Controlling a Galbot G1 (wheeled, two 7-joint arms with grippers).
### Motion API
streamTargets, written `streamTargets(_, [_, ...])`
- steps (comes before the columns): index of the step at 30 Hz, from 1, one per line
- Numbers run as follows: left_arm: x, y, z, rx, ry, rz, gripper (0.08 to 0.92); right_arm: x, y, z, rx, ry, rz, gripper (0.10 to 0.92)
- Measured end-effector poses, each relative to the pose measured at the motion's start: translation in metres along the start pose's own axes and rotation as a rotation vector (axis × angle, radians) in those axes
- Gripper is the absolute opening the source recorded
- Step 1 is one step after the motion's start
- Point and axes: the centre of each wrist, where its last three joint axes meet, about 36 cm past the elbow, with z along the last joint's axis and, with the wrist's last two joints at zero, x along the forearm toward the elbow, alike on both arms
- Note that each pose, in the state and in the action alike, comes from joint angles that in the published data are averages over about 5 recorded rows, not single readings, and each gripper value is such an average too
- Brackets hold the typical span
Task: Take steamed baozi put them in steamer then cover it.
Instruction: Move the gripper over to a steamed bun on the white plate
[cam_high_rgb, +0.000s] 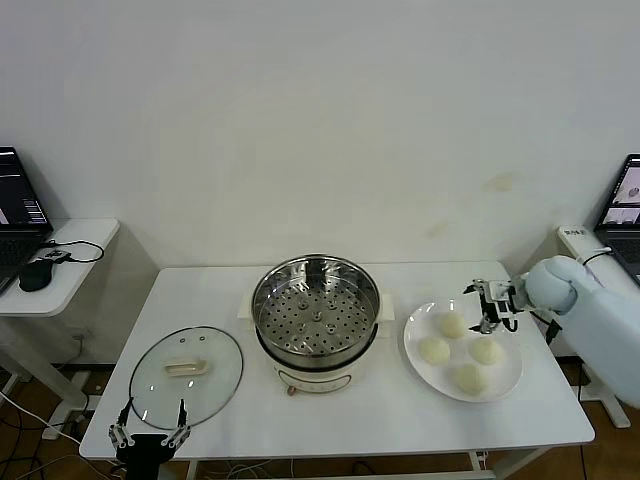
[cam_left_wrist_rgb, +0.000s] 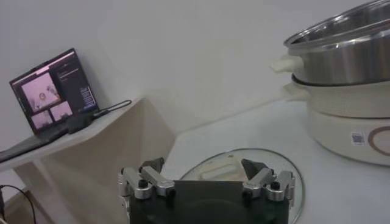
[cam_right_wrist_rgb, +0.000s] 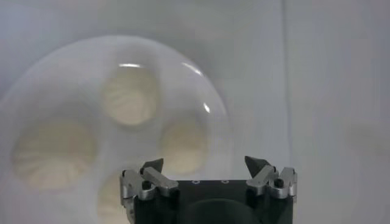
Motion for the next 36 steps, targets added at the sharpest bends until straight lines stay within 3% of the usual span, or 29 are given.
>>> streamTargets(18, [-0.003, 0.001, 0.004, -0.001, 0.007, -0.011, 0.823, -0.053, -0.017, -0.018, -0.015, 0.057, -0.083, 0.809])
streamTargets(29, [-0.003, 0.0, 0.003, 0.001, 0.008, -0.015, 0.823, -0.064, -0.021, -0.021, -0.022, 0.078, -0.097, 0.642])
streamTargets(36, [0.0, 0.0, 0.003, 0.002, 0.01, -0.019, 0.823, -0.062, -0.022, -0.021, -0.017, 0.084, -0.103, 0.585])
